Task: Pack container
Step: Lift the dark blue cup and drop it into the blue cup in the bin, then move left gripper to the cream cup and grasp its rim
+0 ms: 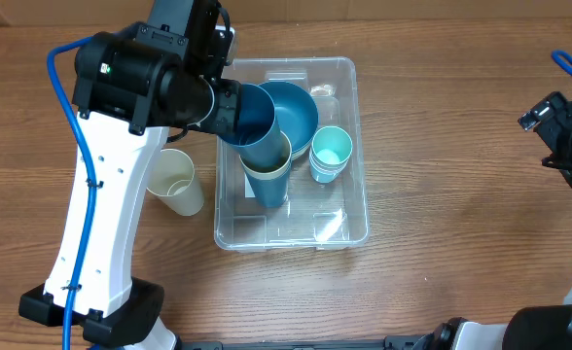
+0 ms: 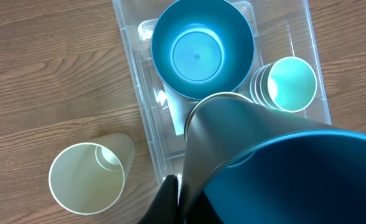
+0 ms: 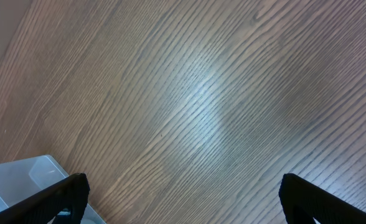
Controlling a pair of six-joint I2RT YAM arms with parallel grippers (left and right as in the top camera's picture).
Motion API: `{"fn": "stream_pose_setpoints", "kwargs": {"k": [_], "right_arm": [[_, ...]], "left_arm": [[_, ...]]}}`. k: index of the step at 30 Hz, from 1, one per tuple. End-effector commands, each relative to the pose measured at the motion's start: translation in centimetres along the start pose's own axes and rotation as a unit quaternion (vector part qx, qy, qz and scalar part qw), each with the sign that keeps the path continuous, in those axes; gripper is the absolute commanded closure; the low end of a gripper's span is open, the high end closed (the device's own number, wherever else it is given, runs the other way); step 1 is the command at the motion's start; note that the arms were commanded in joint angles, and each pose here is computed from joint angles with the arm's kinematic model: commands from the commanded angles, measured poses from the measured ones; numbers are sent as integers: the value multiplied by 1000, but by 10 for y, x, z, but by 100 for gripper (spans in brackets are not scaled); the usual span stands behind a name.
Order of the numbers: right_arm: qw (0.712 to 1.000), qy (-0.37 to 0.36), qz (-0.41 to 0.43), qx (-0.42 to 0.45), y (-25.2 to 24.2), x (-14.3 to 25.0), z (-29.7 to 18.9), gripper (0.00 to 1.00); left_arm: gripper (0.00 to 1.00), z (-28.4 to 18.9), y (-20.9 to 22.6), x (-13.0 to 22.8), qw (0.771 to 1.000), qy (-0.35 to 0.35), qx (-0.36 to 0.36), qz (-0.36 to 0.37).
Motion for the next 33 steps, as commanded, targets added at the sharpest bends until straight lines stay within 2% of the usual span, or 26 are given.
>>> {"fn": "stream_pose_setpoints", "kwargs": {"k": [1, 3, 4, 6, 7, 12, 16, 20, 24, 26, 30, 33], "right_arm": [[1000, -9, 3, -3, 1, -3, -4, 0], [1000, -9, 3, -3, 1, -3, -4, 0], [1000, -9, 3, -3, 1, -3, -4, 0], [1000, -9, 3, -3, 1, -3, -4, 0], [1000, -9, 3, -3, 1, -3, -4, 0], [1000, -9, 3, -3, 1, -3, -4, 0], [1000, -9, 3, -3, 1, -3, -4, 0], [1000, -9, 3, -3, 1, -3, -4, 0], [1000, -9, 3, -3, 1, -3, -4, 0], [1000, -9, 3, -3, 1, -3, -4, 0], [1000, -9, 3, -3, 1, -3, -4, 0], [1000, -9, 3, -3, 1, -3, -4, 0]], "left_arm": [[91, 7, -6, 0, 1000, 10, 12, 22], [74, 6, -9, 1, 999, 11, 20, 25], [68, 4, -9, 1, 999, 8, 21, 25], [62, -5, -7, 2, 1000, -2, 16, 22], [56, -11, -6, 1, 1000, -11, 15, 17], [39, -53, 7, -4, 996, -84, -14, -2], [35, -80, 32, 0, 991, -122, -36, -45], [33, -80, 64, 8, 987, -114, -62, -91], [31, -57, 95, 22, 985, -60, -75, -140], [28, -33, 111, 36, 982, -7, -63, -177], [38, 8, 133, 64, 971, 78, -36, -222], [39, 34, 138, 75, 967, 108, -8, -231]]}}
Point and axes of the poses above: each gripper's point midway between its finger pads, its own z axis out along the fingers, its own y axis along the line the jaws close on, x = y × z, the point moved 2 cm from there along -z, back along the fingers, and after that the axes turned 3 degrees about -z, right-handed, at the moved point
